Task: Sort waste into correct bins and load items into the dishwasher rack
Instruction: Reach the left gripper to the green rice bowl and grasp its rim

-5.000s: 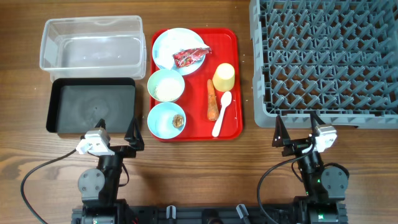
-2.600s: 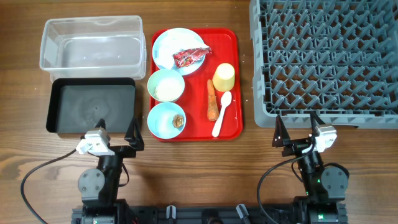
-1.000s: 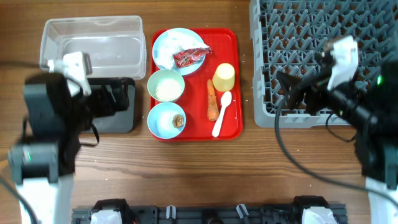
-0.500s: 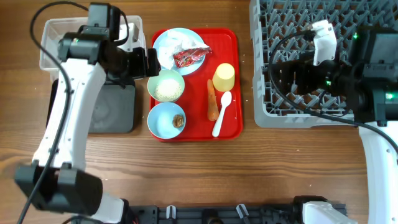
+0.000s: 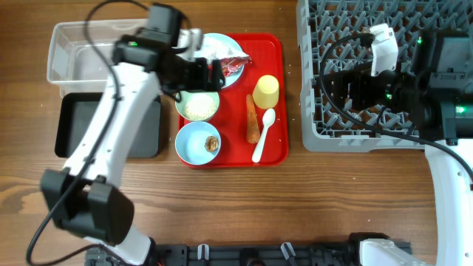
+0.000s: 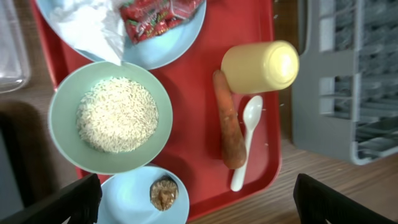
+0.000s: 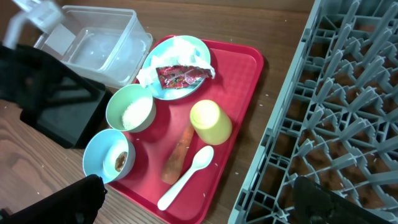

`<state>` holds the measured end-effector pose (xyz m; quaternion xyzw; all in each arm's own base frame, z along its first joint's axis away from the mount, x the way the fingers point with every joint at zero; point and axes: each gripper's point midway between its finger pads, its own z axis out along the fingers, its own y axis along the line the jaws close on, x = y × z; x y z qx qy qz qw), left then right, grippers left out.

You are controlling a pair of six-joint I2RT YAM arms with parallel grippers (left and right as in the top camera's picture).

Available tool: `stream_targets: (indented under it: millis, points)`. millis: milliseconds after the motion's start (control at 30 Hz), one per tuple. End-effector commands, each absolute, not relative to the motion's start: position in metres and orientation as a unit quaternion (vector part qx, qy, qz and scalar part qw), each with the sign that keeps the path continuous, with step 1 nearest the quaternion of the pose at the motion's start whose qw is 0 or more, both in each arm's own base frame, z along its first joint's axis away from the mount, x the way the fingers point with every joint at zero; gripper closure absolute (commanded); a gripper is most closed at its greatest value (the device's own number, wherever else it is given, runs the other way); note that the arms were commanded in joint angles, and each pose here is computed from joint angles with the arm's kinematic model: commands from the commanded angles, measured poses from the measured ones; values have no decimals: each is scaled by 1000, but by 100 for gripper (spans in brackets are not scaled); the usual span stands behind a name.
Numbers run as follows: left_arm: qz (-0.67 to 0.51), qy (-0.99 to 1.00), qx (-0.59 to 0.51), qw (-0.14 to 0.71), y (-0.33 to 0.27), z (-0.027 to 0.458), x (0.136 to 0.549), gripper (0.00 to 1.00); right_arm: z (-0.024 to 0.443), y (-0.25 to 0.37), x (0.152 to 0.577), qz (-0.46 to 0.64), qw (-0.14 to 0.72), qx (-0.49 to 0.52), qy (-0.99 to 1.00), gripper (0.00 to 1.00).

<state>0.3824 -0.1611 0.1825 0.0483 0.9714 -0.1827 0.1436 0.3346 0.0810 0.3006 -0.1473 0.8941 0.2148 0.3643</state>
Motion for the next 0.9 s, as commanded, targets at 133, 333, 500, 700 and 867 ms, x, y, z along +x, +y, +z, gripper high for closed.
stream_targets:
  millis: [133,333,500,700,867]
  points:
    - [-69,994,36,72,-182,91,388,10,304,86,335,227,362,-151,891,3]
    - [-51,998,34,24,-183,42,386,22,303,86,334,228,359,-150,893,4]
    - [-50,998,34,22,-183,36,387,25,303,86,334,228,359,-150,892,7]
    - [-58,997,38,43,-190,36,396,48,303,86,334,228,359,-150,892,9]
    - [-53,996,41,65,-192,30,404,57,303,86,334,228,359,-150,893,10]
